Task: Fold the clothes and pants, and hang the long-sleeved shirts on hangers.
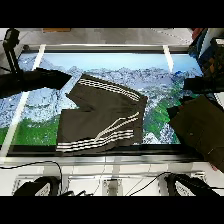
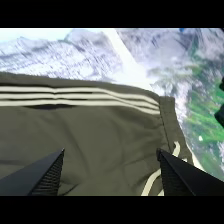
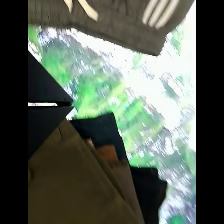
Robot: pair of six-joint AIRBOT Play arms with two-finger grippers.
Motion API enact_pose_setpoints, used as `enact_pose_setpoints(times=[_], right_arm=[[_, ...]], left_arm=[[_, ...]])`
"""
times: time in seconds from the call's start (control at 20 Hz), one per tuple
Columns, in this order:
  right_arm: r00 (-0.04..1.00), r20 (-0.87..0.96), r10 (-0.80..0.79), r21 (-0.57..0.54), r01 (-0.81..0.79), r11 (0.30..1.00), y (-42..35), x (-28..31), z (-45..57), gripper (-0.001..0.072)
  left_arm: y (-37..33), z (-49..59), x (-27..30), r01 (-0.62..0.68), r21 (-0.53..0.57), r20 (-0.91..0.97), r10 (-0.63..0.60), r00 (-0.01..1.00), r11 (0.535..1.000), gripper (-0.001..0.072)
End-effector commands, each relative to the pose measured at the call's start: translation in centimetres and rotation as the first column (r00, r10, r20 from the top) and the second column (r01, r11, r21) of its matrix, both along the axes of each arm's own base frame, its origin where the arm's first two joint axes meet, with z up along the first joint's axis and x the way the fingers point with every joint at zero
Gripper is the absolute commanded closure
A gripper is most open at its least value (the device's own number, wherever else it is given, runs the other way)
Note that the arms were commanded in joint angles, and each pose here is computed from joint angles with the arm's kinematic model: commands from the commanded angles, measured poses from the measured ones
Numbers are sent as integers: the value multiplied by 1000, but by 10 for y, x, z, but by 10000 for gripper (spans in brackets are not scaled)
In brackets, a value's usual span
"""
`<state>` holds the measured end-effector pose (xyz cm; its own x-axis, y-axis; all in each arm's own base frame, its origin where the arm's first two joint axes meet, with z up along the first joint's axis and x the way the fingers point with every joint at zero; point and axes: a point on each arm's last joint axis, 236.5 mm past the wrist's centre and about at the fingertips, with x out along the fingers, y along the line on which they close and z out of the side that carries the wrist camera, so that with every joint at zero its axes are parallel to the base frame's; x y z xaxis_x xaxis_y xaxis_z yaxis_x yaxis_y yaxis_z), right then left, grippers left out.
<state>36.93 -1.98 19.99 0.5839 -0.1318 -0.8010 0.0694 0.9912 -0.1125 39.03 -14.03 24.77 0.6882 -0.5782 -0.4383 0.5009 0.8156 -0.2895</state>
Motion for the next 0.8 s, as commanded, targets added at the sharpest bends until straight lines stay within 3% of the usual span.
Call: enact_pose_setpoints(times=[0.0, 0.1, 0.2, 0.3, 0.4, 0.45, 0.55, 0.65, 0.7, 0.75], right_arm=[[990, -100, 95, -135, -108, 985, -18, -9, -18, 690], [933, -313, 177, -94, -216, 972, -20, -42, -70, 690], [874, -393, 287, 147, -248, 958, 12, -71, -128, 690], [781, -403, 477, 422, -304, 854, 65, -112, -176, 690], [728, -402, 556, 602, -247, 759, 105, -149, -209, 689], [746, -387, 541, 649, -196, 735, 118, -154, -225, 673], [811, -372, 452, 689, -86, 720, 130, -153, -254, 400], [855, -379, 354, 697, 11, 717, 132, -152, -277, 349], [866, -395, 305, 700, 69, 711, 133, -152, -286, 276], [866, -417, 276, 711, 122, 693, 136, -154, -292, 275]], left_arm=[[-4, 9, 1, -31, -89, -24, 29, 999, 996, 73], [-11, 12, -5, -11, -129, -48, 5, 999, 992, 73], [-7, 6, -7, -13, -85, -53, 9, 999, 996, 73], [15, -9, -3, -55, 31, -53, 56, 997, 998, 91], [54, -33, -3, -110, 191, -82, 127, 988, 975, 323], [74, -45, -5, -138, 250, -109, 169, 980, 958, 368], [119, -71, -13, -184, 369, -167, 259, 951, 911, 368], [163, -99, -25, -253, 431, -236, 378, 895, 866, 368], [184, -115, -33, -286, 440, -277, 431, 859, 851, 369], [202, -131, -42, -318, 433, -321, 474, 820, 843, 369]])
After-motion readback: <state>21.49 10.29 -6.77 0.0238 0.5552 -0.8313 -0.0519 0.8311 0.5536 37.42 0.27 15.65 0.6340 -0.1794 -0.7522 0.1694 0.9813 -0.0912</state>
